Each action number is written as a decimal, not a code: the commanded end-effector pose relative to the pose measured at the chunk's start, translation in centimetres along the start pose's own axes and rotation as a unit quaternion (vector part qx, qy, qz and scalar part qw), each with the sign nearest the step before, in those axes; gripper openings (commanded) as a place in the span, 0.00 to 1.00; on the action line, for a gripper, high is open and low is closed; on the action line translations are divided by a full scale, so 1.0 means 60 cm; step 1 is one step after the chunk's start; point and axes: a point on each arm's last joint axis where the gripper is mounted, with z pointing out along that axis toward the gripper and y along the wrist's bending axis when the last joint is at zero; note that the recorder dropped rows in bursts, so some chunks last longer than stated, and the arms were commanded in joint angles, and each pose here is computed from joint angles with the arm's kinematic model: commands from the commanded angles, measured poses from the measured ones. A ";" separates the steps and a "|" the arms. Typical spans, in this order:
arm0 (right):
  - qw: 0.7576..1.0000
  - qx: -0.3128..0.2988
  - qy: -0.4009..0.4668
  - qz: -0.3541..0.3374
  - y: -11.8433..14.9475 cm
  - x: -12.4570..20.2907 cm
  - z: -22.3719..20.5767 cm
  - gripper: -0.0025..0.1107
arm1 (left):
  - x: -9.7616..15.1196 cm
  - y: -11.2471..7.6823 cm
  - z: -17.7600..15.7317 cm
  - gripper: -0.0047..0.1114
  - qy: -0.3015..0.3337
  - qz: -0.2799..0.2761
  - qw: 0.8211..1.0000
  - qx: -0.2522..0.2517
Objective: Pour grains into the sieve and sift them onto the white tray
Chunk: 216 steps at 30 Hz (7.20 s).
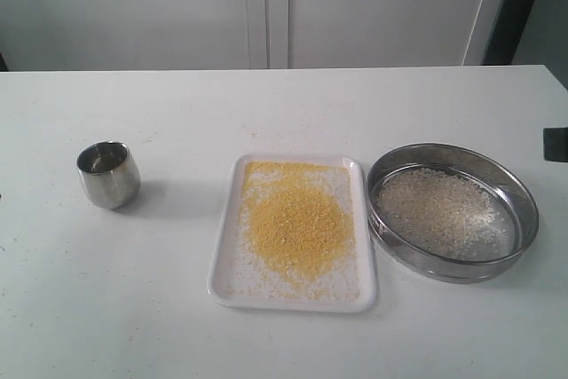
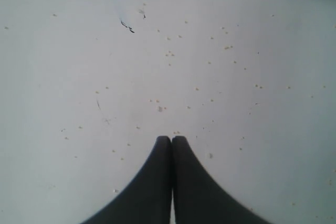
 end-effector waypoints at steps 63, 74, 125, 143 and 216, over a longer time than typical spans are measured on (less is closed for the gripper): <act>0.976 -0.003 -0.215 -0.022 -0.003 0.184 -0.118 0.02 | 0.000 0.000 -0.005 0.04 0.001 -0.004 1.000 0.002; 0.980 -0.002 -0.197 -0.022 -0.005 0.240 -0.072 0.02 | 0.000 0.000 -0.005 0.04 0.001 -0.004 1.000 0.002; 0.983 -0.001 -0.184 -0.015 -0.008 0.293 -0.008 0.02 | 0.000 0.000 -0.005 0.04 0.001 -0.004 1.000 0.002; 0.983 -0.001 -0.184 -0.015 -0.008 0.293 -0.008 0.02 | 0.033 -0.002 -0.061 0.04 -0.096 0.025 0.995 -0.005; 0.983 -0.003 -0.184 -0.009 -0.008 0.293 -0.008 0.02 | 0.304 0.024 -0.001 0.04 -0.407 0.065 0.910 -0.038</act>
